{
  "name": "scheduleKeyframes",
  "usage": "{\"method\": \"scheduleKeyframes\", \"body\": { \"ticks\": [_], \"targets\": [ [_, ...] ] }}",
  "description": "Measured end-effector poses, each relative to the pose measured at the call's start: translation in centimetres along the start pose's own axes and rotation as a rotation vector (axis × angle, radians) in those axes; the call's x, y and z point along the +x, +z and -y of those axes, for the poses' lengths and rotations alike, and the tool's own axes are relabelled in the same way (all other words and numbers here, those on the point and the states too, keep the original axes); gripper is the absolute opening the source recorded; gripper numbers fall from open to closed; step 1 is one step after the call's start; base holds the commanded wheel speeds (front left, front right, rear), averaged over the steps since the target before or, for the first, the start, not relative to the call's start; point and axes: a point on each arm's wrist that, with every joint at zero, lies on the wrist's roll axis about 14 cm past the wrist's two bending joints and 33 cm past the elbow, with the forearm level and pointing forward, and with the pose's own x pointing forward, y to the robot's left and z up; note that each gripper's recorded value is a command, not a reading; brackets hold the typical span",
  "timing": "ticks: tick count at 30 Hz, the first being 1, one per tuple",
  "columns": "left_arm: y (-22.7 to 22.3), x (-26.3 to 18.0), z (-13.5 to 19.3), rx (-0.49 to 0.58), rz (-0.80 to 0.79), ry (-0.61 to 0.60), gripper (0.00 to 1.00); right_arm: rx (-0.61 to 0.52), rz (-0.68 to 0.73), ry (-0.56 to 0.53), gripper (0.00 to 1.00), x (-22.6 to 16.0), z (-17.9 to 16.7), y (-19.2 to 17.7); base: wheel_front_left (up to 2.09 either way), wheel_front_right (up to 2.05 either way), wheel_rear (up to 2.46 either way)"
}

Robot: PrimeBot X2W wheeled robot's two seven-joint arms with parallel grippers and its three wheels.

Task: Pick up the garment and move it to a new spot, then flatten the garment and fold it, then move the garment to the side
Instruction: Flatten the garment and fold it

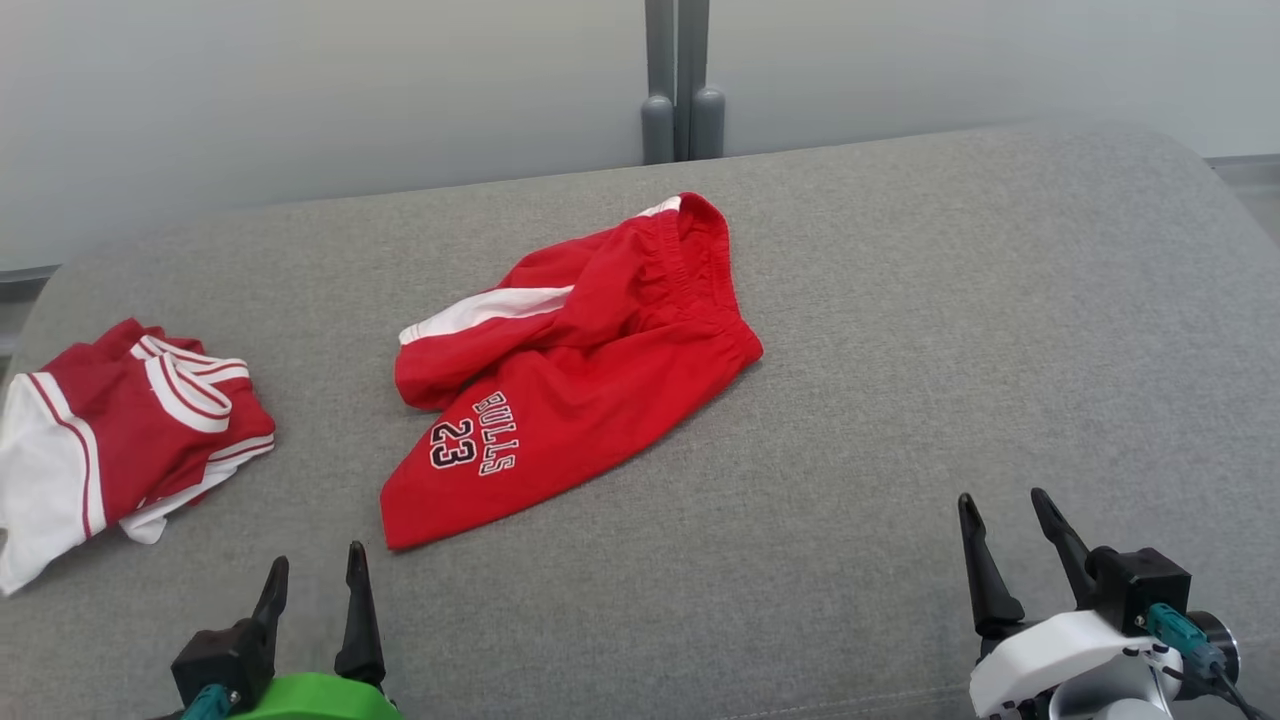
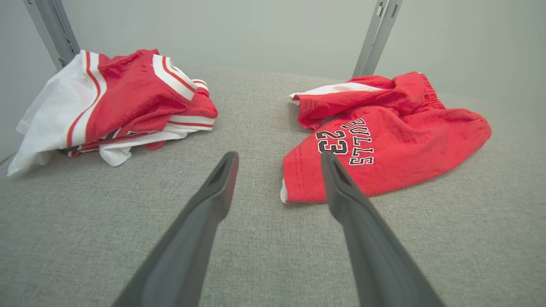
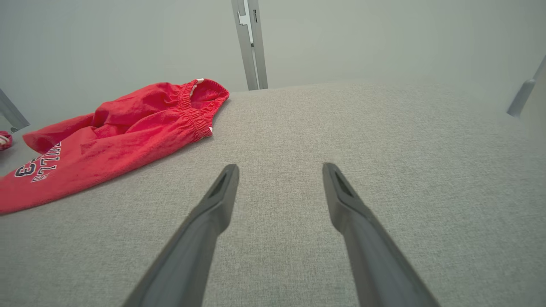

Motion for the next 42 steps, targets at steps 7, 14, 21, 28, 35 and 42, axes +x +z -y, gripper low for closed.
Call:
{"method": "scheduleKeyframes", "body": {
  "ticks": [7,14,21,28,35,42],
  "targets": [
    [4.2,-2.2,-0.5,-0.043,0.162,0.04,1.0,0.007,0.011,0.044,1.0,0.7,-1.4,0.3,0.0,0.0,0.0],
    [6.3,-4.7,-1.9,-0.003,0.25,0.083,1.0,0.012,0.008,0.06,1.0,0.5,-1.9,0.2,0.0,0.0,0.0],
    [6.0,-5.8,-2.6,0.015,0.249,0.096,1.0,0.017,0.005,0.072,1.0,0.7,-2.3,0.1,0.0,0.0,0.0],
    [5.8,-6.0,-2.6,0.021,0.245,0.094,1.0,-0.024,-0.06,0.151,1.0,3.6,-5.0,0.3,0.0,0.0,0.0],
    [4.9,-6.0,-2.5,0.018,0.217,0.088,1.0,-0.013,-0.115,0.206,1.0,9.1,-7.6,2.2,0.0,0.0,0.0],
    [4.6,-5.3,-2.8,0.015,0.201,0.097,1.0,-0.044,-0.257,0.228,1.0,14.1,-9.5,1.3,0.0,0.0,0.0]
  ]
}}
